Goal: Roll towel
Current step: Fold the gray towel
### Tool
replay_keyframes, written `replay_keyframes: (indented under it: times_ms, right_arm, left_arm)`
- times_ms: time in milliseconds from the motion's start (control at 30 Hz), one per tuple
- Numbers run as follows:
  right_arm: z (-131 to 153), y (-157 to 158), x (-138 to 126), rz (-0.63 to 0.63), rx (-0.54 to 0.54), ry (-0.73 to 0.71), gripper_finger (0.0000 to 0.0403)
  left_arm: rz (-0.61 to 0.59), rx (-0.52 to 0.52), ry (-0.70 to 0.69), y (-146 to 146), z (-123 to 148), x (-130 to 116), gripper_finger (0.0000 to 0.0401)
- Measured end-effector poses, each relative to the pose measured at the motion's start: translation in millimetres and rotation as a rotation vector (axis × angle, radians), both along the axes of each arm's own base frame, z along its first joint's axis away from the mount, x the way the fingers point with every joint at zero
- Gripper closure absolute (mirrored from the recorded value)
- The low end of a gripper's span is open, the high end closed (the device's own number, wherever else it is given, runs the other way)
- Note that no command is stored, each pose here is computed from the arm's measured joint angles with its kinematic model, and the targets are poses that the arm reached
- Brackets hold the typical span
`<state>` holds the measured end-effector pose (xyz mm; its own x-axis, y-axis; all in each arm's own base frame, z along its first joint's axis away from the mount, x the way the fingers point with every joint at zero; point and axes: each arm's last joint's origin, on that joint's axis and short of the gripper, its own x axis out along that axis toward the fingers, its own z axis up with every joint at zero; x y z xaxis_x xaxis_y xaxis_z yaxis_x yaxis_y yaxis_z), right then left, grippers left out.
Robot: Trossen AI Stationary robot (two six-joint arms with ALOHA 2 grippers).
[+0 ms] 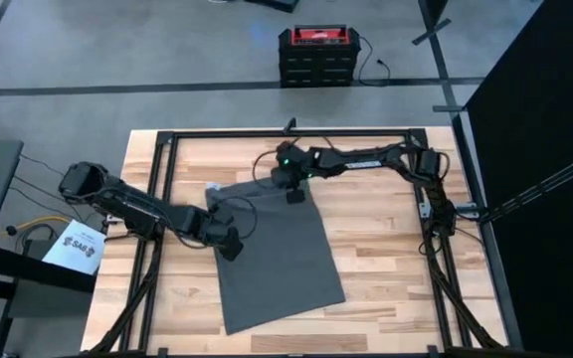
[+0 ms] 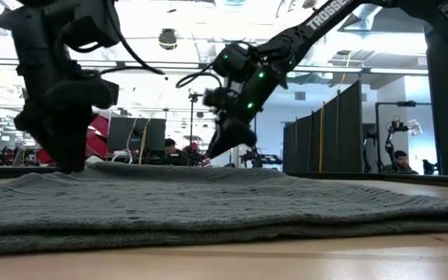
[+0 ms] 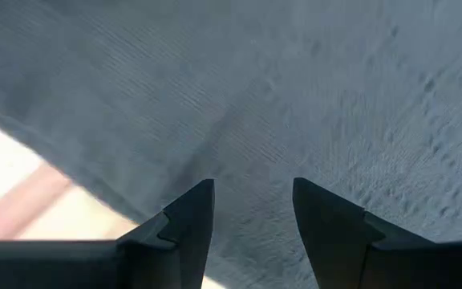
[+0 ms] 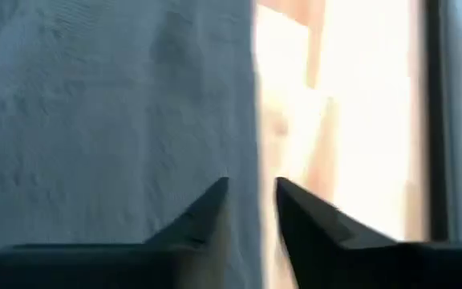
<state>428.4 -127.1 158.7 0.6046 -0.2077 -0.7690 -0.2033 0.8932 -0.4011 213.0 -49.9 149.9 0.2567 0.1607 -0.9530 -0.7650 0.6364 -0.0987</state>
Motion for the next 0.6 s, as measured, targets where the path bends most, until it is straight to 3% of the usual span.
replay_keyframes:
  times_ms: [100,333,600]
  right_arm:
    - [-5.3,8.1,9.1,0.017,0.02,-0.024,0.0391]
    - [-18.1,21.7,34.4,0.09,0.077,-0.066,0.0402]
    - [-37.6,32.0,64.1,0.127,0.121,-0.051,0.0403]
  left_arm:
    - [-0.005,-0.018,0.037,-7.7,-9.5,2.1,0.0244]
    - [0.002,-0.031,0.035,-19.3,-11.4,-0.4,0.0244]
    - [-0.129,-0.097,-0.038,-48.6,-9.9,-2.4,0.0244]
